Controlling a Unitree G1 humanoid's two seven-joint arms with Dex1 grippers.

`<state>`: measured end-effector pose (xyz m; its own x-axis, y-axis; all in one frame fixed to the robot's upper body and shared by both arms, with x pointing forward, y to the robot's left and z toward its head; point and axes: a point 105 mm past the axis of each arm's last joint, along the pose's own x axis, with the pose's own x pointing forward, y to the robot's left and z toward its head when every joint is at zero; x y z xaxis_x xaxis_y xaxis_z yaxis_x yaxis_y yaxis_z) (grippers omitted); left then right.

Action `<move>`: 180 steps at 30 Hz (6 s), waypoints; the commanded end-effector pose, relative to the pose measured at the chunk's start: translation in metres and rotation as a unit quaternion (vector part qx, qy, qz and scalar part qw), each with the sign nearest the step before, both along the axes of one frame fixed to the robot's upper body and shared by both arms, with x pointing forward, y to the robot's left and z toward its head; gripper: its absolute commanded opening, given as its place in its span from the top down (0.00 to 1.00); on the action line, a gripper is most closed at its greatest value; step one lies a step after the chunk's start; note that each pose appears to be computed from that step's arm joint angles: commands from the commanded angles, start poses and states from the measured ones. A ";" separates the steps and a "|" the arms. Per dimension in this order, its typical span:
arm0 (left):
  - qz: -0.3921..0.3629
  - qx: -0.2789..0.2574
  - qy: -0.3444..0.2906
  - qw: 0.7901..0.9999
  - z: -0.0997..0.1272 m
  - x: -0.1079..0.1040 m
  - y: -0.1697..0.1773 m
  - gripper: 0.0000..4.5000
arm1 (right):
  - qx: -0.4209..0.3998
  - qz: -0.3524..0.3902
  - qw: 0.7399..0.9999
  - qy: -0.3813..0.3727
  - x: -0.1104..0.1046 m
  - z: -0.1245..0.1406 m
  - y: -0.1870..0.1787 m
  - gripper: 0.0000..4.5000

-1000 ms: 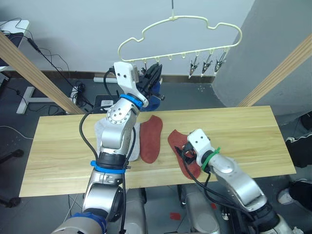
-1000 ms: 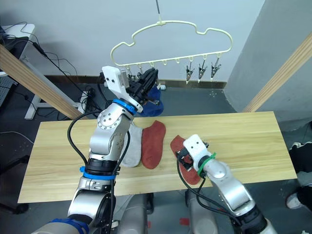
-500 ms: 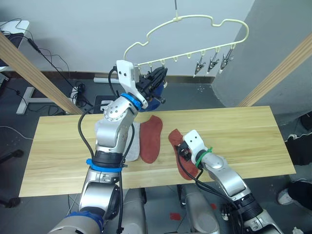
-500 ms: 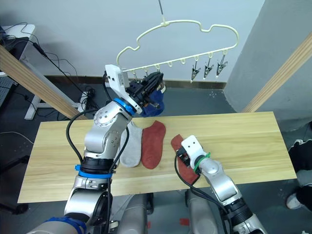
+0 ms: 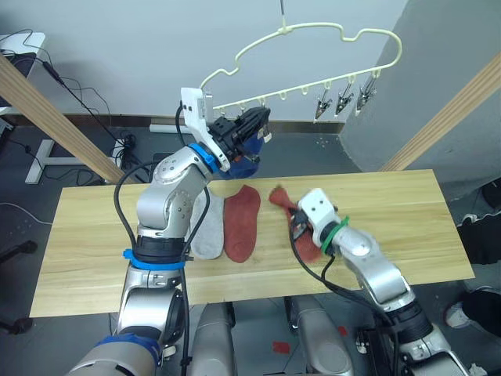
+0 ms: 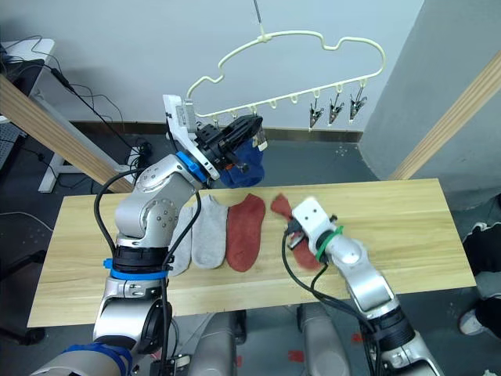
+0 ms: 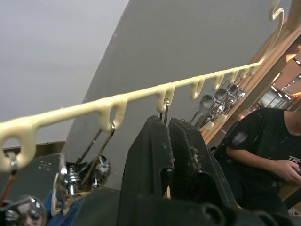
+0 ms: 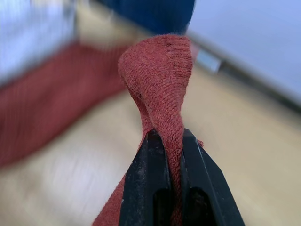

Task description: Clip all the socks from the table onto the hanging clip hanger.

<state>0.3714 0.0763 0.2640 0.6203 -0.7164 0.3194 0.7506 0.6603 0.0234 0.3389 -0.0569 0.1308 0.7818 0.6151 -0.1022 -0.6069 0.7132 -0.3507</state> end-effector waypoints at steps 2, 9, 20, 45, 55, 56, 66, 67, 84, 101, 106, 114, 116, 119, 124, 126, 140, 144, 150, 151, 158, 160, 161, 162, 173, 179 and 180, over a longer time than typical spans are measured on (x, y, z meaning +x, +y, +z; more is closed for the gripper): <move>-0.020 -0.008 -0.033 0.999 0.018 -0.012 -0.005 1.00 | 0.044 0.040 0.997 -0.056 -0.003 0.035 0.014 0.99; -0.023 -0.008 -0.028 0.999 0.017 -0.012 -0.008 1.00 | 0.063 0.053 0.993 -0.088 0.001 0.050 0.025 0.99; -0.023 -0.005 -0.025 0.999 0.015 -0.013 -0.009 1.00 | 0.103 0.035 0.986 -0.124 0.010 0.065 0.023 0.99; -0.021 -0.005 -0.023 1.000 0.013 -0.012 -0.007 1.00 | 0.114 0.037 0.985 -0.127 0.002 0.065 0.023 0.99; -0.017 -0.005 -0.021 1.000 0.013 -0.011 -0.005 1.00 | 0.122 0.034 0.982 -0.140 0.013 0.072 0.031 0.99; -0.017 -0.005 -0.021 1.000 0.013 -0.011 -0.005 1.00 | 0.123 0.034 0.982 -0.141 0.013 0.072 0.031 0.99; -0.001 -0.013 -0.021 1.000 0.013 -0.008 0.002 0.71 | 0.128 0.039 0.981 -0.139 0.014 0.072 0.033 1.00; -0.001 -0.011 -0.023 1.000 0.013 -0.009 0.002 0.64 | 0.128 0.038 0.981 -0.138 0.014 0.072 0.033 1.00; -0.014 0.039 -0.027 0.999 0.003 -0.020 0.012 0.16 | 0.119 0.046 0.985 -0.118 0.015 0.066 0.037 0.90; -0.015 0.086 -0.027 0.996 -0.012 -0.033 0.027 0.16 | 0.036 0.051 0.996 -0.059 -0.004 0.035 0.018 0.38; -0.040 0.153 -0.039 0.987 -0.021 -0.042 0.039 0.16 | 0.009 0.030 0.998 -0.061 -0.022 0.043 -0.011 0.38; -0.113 0.240 -0.072 0.961 -0.032 -0.060 0.041 0.16 | 0.044 -0.012 0.996 -0.079 -0.042 0.082 -0.041 0.38; -0.119 0.246 -0.075 0.959 -0.033 -0.060 0.041 0.16 | 0.052 -0.019 0.995 -0.081 -0.042 0.091 -0.044 0.38; -0.119 0.240 -0.079 0.960 -0.030 -0.057 0.038 0.16 | 0.063 -0.043 0.992 -0.101 -0.035 0.109 -0.050 0.38; -0.118 0.209 -0.090 0.967 -0.016 -0.049 0.025 0.16 | 0.109 -0.090 0.984 -0.110 -0.013 0.131 -0.055 0.38; -0.118 0.206 -0.091 0.967 -0.015 -0.048 0.024 0.16 | 0.114 -0.094 0.983 -0.107 -0.011 0.130 -0.056 0.38; -0.121 0.195 -0.093 0.969 -0.010 -0.046 0.017 0.16 | 0.119 -0.122 0.981 -0.089 0.010 0.131 -0.046 0.80; -0.123 0.194 -0.093 0.969 -0.009 -0.045 0.016 0.16 | 0.128 -0.125 0.980 -0.091 0.016 0.137 -0.042 0.80; -0.123 0.195 -0.095 0.968 -0.009 -0.044 0.016 0.16 | 0.139 -0.129 0.977 -0.094 0.022 0.142 -0.038 0.80; -0.123 0.195 -0.095 0.968 -0.009 -0.044 0.016 0.16 | 0.142 -0.127 0.977 -0.094 0.022 0.143 -0.037 0.80; -0.122 0.196 -0.096 0.968 -0.011 -0.044 0.015 0.16 | 0.156 -0.119 0.976 -0.095 0.024 0.147 -0.029 0.69; -0.122 0.197 -0.096 0.968 -0.011 -0.044 0.015 0.16 | 0.157 -0.119 0.976 -0.097 0.024 0.147 -0.029 0.63; -0.122 0.197 -0.096 0.968 -0.011 -0.044 0.015 0.16 | 0.158 -0.117 0.975 -0.098 0.024 0.148 -0.028 0.63; -0.122 0.197 -0.095 0.968 -0.011 -0.044 0.015 0.16 | 0.160 -0.116 0.975 -0.100 0.023 0.149 -0.027 0.63; -0.123 0.198 -0.094 0.968 -0.014 -0.043 0.013 0.16 | 0.167 -0.103 0.975 -0.108 0.024 0.153 -0.019 0.63; -0.122 0.200 -0.092 0.968 -0.016 -0.043 0.013 0.16 | 0.172 -0.105 0.974 -0.108 0.028 0.153 -0.016 0.63; -0.122 0.200 -0.092 0.968 -0.016 -0.044 0.014 0.16 | 0.172 -0.105 0.974 -0.108 0.029 0.153 -0.016 0.63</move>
